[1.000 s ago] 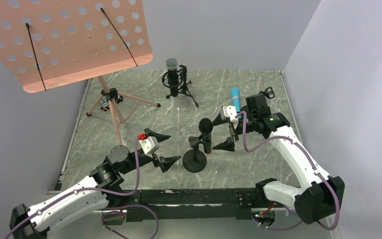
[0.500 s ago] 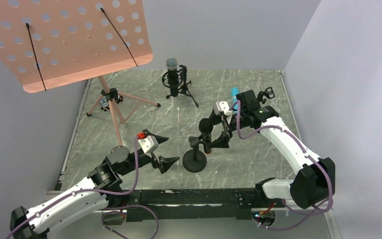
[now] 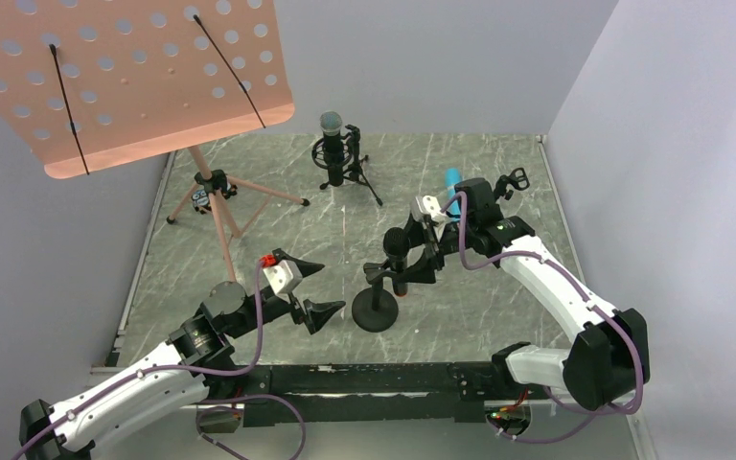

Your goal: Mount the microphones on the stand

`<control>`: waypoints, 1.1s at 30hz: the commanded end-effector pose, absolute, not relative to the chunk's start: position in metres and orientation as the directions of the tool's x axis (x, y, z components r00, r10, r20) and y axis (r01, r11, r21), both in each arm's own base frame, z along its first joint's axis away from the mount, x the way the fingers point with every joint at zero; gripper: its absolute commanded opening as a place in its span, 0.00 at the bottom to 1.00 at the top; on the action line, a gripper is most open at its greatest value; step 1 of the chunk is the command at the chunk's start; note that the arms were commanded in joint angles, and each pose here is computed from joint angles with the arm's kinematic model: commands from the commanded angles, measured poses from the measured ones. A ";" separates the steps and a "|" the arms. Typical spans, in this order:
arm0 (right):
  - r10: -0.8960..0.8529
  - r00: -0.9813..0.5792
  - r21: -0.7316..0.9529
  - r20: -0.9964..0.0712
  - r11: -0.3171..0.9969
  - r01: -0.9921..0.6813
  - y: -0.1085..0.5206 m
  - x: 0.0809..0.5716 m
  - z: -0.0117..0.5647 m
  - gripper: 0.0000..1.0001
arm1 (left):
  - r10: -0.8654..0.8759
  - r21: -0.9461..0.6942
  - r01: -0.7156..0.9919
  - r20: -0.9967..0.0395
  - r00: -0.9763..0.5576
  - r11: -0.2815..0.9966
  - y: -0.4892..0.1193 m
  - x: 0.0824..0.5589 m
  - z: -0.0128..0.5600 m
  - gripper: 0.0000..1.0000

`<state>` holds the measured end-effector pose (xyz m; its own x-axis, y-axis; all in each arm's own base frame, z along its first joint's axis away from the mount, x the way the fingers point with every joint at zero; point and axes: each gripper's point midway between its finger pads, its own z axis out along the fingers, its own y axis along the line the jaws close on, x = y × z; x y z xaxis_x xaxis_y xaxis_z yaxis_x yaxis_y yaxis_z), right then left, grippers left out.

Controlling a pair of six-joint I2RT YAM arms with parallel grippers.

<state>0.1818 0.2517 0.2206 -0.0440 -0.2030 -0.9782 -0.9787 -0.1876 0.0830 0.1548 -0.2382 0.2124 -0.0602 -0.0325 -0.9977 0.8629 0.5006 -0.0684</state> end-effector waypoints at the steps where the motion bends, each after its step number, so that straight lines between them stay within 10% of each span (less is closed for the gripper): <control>1: -0.154 -0.011 0.044 -0.988 -0.215 -0.976 0.256 0.179 0.235 0.64 | -0.092 -0.079 0.858 -0.995 -0.038 0.507 -0.238 0.156 0.237 0.99; 12: -0.206 0.072 -0.038 -0.976 -0.165 -0.986 0.255 0.202 0.241 0.44 | -0.085 -0.076 0.853 -0.996 -0.037 0.517 -0.235 0.156 0.239 0.99; 33: -0.137 0.205 -0.227 -0.969 0.171 -0.959 0.217 0.388 0.302 0.39 | -0.071 -0.067 0.833 -0.997 -0.034 0.549 -0.226 0.158 0.240 0.99</control>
